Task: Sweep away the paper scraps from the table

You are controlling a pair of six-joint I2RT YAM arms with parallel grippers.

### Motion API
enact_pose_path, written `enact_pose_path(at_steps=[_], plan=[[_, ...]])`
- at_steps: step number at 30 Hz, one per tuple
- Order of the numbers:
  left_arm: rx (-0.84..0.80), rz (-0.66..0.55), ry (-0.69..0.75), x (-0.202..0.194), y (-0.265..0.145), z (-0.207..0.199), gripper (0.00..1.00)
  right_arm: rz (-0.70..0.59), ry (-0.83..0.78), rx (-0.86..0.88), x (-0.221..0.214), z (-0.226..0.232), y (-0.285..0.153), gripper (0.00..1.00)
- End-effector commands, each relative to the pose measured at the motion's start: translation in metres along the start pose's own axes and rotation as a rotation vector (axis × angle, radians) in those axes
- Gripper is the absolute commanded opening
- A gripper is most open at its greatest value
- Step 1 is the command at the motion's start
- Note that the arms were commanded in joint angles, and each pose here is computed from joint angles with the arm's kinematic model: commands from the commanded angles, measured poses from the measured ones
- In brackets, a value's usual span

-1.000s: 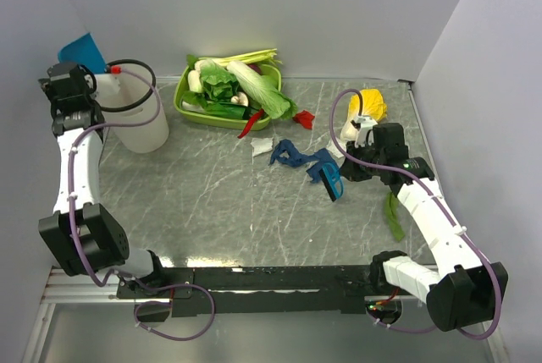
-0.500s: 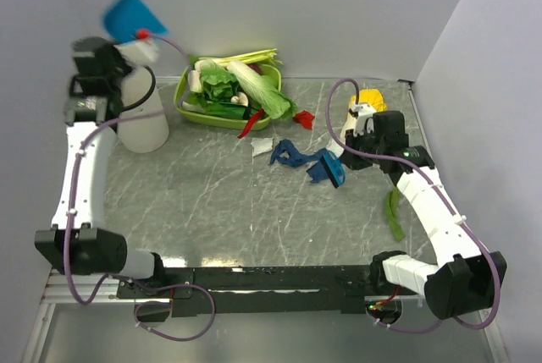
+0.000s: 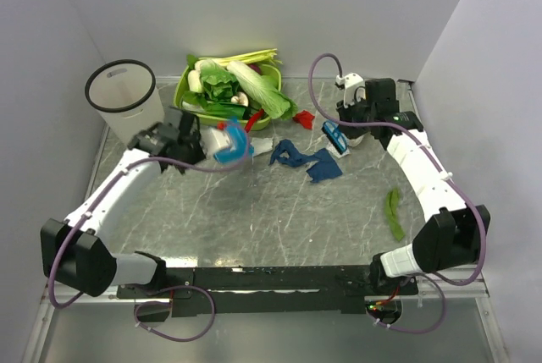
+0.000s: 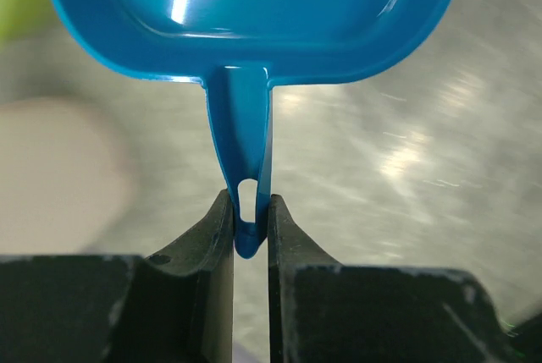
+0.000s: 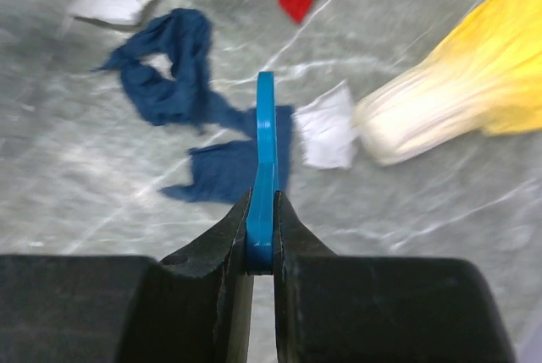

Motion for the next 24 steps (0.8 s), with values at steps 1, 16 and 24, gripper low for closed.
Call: enact_pose_path(at_steps=[1, 16, 24], plan=[[-0.218, 0.013, -0.059, -0.014, 0.027, -0.059, 0.01, -0.073, -0.270, -0.081, 0.034, -0.018, 0.004, 0.00], [-0.272, 0.198, -0.242, -0.063, 0.073, -0.119, 0.01, -0.196, -0.891, -0.106, 0.061, -0.058, 0.099, 0.00], [-0.290, 0.288, -0.207, -0.090, 0.065, -0.133, 0.01, -0.232, -1.072, -0.129, 0.070, -0.075, 0.179, 0.00]])
Point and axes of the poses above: each gripper's point midway between its finger pads, its own y axis out along the fingers, its own z axis along the line the jaws close on, x = y × z, the point moved 5 cm from there along -y, back along the fingers, and after that the axes turned 1 degree about -y, right-handed, at the moved point
